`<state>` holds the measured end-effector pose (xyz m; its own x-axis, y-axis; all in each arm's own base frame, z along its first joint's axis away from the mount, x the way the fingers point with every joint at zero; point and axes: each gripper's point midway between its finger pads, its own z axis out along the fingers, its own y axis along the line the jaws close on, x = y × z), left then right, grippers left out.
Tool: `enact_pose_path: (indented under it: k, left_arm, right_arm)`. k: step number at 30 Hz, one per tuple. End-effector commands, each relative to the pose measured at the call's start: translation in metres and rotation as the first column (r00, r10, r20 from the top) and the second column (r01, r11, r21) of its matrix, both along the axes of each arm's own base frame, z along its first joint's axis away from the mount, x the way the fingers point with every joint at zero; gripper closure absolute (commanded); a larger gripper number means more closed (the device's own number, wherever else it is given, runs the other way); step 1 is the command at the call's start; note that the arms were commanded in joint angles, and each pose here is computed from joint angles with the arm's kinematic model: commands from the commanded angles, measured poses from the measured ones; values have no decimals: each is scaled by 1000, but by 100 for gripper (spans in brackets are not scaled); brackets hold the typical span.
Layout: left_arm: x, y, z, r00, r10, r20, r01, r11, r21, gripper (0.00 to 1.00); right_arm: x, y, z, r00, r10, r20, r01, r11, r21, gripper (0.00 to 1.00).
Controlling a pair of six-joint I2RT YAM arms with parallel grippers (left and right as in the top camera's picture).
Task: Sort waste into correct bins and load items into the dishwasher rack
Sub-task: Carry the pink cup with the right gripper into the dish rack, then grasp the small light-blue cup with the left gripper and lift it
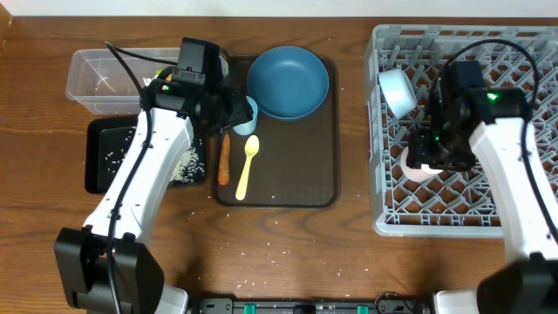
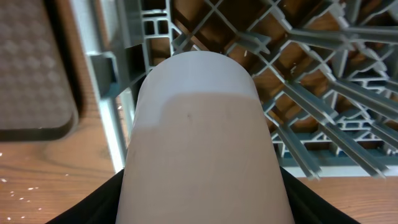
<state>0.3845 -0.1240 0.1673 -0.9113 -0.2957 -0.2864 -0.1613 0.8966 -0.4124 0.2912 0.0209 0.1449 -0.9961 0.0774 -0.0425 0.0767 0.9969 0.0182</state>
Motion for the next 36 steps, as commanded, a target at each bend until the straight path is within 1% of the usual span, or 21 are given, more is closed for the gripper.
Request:
enact_pose_path:
  k: [1, 4, 8, 10, 13, 15, 17, 18, 19, 23, 27, 29, 32, 34, 36]
  left_arm:
    - [-2, 5, -3, 1000, 3, -1, -3, 1000, 29, 48]
    - [-3, 5, -4, 1000, 3, -3, -2, 1000, 30, 48]
    - [-3, 6, -4, 1000, 6, -4, -6, 999, 37, 48]
    - [-3, 6, -4, 1000, 6, -4, -6, 999, 37, 48]
    - [-3, 7, -4, 1000, 8, -5, -8, 999, 42, 48]
    - [-3, 9, -5, 1000, 14, -6, -14, 998, 55, 48]
    - [-4, 9, -5, 1000, 14, -7, -14, 998, 55, 47]
    - [-4, 9, -5, 1000, 14, -7, -14, 998, 55, 47]
    - [-4, 9, -5, 1000, 14, -7, -14, 998, 55, 43]
    - [-2, 13, -6, 1000, 24, -1, -24, 997, 75, 41]
    - [4, 26, -8, 998, 54, 26, -58, 987, 148, 37]
    - [13, 26, -10, 998, 12, 65, -24, 981, 191, 37]
    - [29, 10, -20, 989, -104, 109, 77, 971, 228, 36]
    - [34, -3, -30, 975, -191, 115, 156, 953, 260, 36]
    - [34, -18, -44, 950, -295, 104, 253, 920, 299, 36]
  right_arm:
    - [4, 1, -15, 999, 0, -44, -1, 1000, -22, 44]
    - [8, 2, -30, 997, 1, -80, -3, 1000, -22, 44]
    - [13, 17, -45, 993, 52, -107, -48, 998, 40, 43]
    - [15, 23, -51, 991, 70, -114, -66, 997, 39, 39]
    - [15, 29, -54, 988, 92, -124, -87, 995, 39, 28]
    - [14, 30, -54, 988, 92, -125, -88, 995, 39, 16]
    - [14, 30, -52, 988, 92, -122, -88, 995, 43, 8]
    - [14, 31, -50, 989, 91, -118, -85, 995, 49, 6]
    - [15, 33, -46, 990, 91, -108, -84, 995, 61, 4]
    - [22, 38, -20, 995, 87, -38, -84, 993, 83, 1]
    - [31, 37, 26, 991, 81, 105, -90, 992, 89, 1]
    - [36, 38, 48, 980, 80, 185, -98, 991, 93, 1]
    - [39, 42, 74, 955, 85, 286, -118, 988, 100, 2]
    - [38, 43, 82, 946, 85, 313, -123, 987, 102, 3]
    - [36, 43, 85, 943, 85, 323, -124, 987, 102, 3]
